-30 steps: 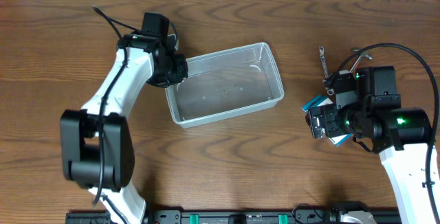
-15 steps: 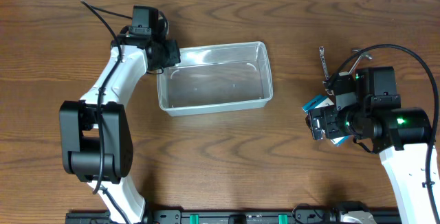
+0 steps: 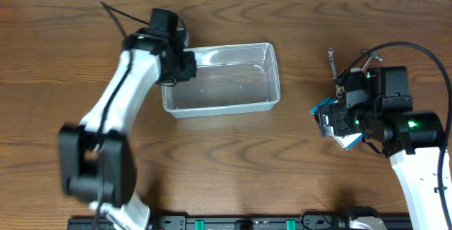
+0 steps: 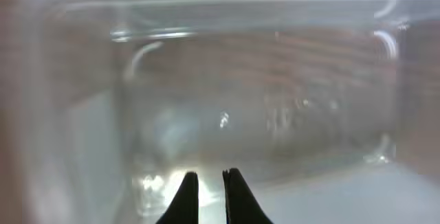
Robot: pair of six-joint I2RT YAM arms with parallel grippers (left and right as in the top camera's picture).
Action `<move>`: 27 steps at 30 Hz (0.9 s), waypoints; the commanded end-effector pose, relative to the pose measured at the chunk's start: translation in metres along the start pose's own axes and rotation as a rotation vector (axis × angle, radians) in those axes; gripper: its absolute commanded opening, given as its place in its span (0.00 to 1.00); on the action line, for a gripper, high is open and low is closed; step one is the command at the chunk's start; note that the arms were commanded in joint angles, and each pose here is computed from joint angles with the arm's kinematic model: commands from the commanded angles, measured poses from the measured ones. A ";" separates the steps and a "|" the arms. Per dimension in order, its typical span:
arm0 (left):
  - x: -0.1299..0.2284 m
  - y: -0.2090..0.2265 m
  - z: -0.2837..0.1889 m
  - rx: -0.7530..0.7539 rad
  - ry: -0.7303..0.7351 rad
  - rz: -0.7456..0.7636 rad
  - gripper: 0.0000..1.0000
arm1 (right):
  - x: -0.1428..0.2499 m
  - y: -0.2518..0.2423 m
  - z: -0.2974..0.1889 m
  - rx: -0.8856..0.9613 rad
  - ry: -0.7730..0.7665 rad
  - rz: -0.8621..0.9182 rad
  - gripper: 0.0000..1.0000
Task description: Pack container
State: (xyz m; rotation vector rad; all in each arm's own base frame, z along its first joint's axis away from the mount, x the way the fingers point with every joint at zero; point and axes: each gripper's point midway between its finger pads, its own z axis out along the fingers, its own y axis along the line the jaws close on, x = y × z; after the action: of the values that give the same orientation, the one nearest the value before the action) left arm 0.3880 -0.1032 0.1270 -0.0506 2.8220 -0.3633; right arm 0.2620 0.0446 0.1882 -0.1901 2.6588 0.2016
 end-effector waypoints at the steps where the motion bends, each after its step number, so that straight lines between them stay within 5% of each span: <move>1: -0.009 0.016 -0.084 -0.106 -0.187 0.010 0.08 | -0.030 -0.031 -0.032 0.157 -0.116 0.196 0.98; 3: 0.000 0.031 -0.120 -0.173 -0.250 -0.014 0.27 | -0.035 -0.060 -0.053 0.276 -0.152 0.374 0.99; 5: 0.008 0.045 -0.150 -0.209 -0.306 -0.047 0.59 | -0.035 -0.080 -0.066 0.320 -0.165 0.528 0.99; 10: 0.030 0.079 -0.198 -0.235 -0.403 -0.284 0.86 | -0.028 -0.094 -0.038 0.225 -0.006 0.404 0.99; 15: 0.052 0.115 -0.209 -0.277 -0.398 -0.559 0.97 | -0.006 -0.114 0.021 0.155 0.281 0.029 0.99; 20: 0.059 0.127 -0.209 -0.303 -0.376 -0.608 0.98 | -0.020 -0.134 0.057 0.188 0.277 0.027 0.99; 27: 0.062 0.133 -0.210 -0.346 -0.378 -0.614 0.98 | -0.019 -0.118 0.065 0.073 0.297 -0.208 0.99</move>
State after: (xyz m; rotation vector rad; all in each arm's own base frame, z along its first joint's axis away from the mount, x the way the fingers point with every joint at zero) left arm 0.2705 0.0660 0.2726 -0.9204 2.4037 -0.0175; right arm 0.3281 -0.0683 0.1240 -0.2761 2.9478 -0.0434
